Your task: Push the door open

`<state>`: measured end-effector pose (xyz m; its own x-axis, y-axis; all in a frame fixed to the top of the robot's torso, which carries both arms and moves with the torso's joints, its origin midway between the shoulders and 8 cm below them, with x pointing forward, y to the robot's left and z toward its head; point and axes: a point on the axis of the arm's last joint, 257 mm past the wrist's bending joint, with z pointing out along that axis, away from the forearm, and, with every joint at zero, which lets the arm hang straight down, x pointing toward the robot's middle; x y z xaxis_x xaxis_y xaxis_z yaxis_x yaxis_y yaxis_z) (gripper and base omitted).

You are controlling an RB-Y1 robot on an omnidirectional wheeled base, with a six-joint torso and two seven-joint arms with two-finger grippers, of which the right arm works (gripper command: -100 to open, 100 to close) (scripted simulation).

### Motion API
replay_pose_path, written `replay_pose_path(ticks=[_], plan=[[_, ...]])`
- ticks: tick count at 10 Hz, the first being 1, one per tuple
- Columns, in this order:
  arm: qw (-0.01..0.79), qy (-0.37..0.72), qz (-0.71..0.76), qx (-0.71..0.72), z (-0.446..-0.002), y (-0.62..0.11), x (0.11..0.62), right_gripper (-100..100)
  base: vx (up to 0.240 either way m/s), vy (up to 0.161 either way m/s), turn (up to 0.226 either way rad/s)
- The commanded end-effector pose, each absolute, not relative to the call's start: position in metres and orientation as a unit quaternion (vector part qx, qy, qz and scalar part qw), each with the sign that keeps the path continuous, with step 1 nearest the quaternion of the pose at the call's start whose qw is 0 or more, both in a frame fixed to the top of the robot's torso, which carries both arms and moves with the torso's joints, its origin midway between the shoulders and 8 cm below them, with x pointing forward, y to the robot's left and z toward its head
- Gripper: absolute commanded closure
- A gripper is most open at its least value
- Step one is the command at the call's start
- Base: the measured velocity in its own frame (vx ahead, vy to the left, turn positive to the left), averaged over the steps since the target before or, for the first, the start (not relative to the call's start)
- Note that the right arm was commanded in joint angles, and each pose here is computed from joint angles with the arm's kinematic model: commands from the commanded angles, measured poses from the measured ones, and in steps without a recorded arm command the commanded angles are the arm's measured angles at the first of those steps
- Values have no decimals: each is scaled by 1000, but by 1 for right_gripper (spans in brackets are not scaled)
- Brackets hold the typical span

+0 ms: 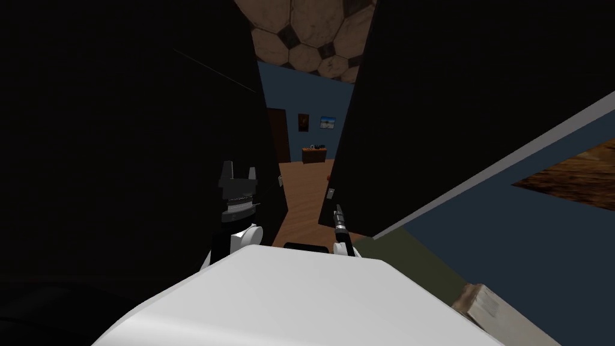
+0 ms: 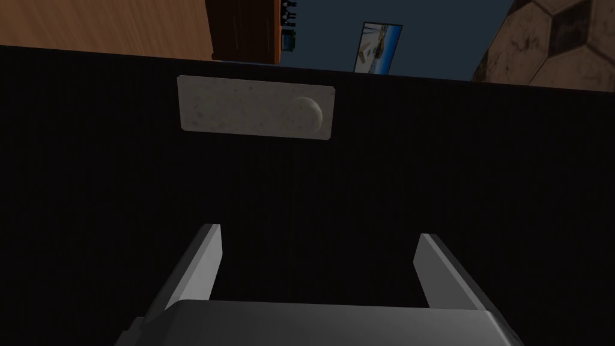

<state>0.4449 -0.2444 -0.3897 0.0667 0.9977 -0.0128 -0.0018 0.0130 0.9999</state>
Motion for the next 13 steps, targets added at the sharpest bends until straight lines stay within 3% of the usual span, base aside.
replay_pose_path(ticks=[1, 12, 13], plan=[[520, 486, 480, 513, -390, -244, 445, -100, -93, 53, -16], [528, 484, 479, 508, -391, -236, 439, -100, 189, -16, 7], [528, 484, 479, 508, -391, -236, 439, 100, -16, 1, -5]])
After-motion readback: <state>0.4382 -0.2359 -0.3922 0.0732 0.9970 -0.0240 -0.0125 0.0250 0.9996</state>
